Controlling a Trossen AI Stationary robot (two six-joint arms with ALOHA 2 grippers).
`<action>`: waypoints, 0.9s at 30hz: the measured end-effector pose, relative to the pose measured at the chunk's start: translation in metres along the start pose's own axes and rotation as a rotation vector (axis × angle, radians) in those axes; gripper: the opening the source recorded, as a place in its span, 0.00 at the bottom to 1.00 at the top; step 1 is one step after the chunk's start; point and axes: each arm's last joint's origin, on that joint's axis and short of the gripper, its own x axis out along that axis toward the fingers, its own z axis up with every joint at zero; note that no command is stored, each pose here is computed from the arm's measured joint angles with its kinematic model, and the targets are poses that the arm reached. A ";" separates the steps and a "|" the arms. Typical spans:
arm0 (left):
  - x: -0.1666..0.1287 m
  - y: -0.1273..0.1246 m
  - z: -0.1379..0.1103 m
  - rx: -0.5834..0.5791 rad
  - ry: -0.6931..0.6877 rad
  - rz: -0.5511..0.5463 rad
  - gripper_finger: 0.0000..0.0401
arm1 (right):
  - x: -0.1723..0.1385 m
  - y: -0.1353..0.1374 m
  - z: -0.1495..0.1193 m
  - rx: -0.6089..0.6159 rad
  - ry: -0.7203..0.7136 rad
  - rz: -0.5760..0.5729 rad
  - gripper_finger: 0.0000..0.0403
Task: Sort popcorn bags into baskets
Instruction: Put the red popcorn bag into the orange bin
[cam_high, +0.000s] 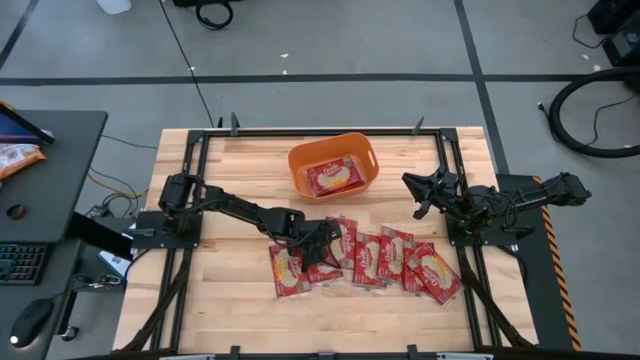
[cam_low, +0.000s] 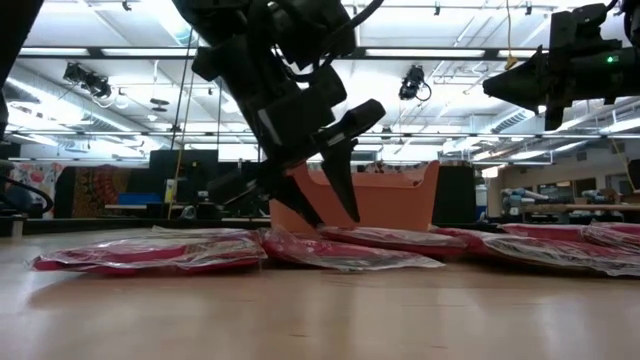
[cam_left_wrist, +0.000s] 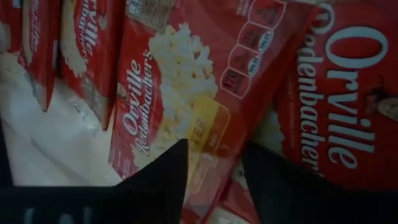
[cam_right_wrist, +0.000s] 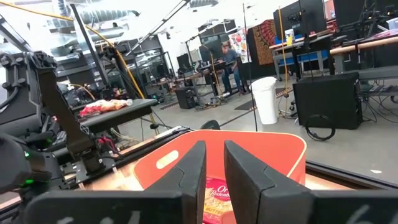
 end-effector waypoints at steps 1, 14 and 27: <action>0.000 0.001 -0.001 -0.002 0.000 0.003 0.34 | 0.000 0.000 0.000 0.000 0.000 0.000 0.15; 0.002 0.003 0.000 -0.148 0.001 0.043 0.02 | 0.000 0.000 0.000 0.000 0.000 0.001 0.15; -0.049 0.030 0.002 -0.388 -0.057 0.208 0.01 | 0.000 0.000 0.000 0.000 0.000 0.001 0.15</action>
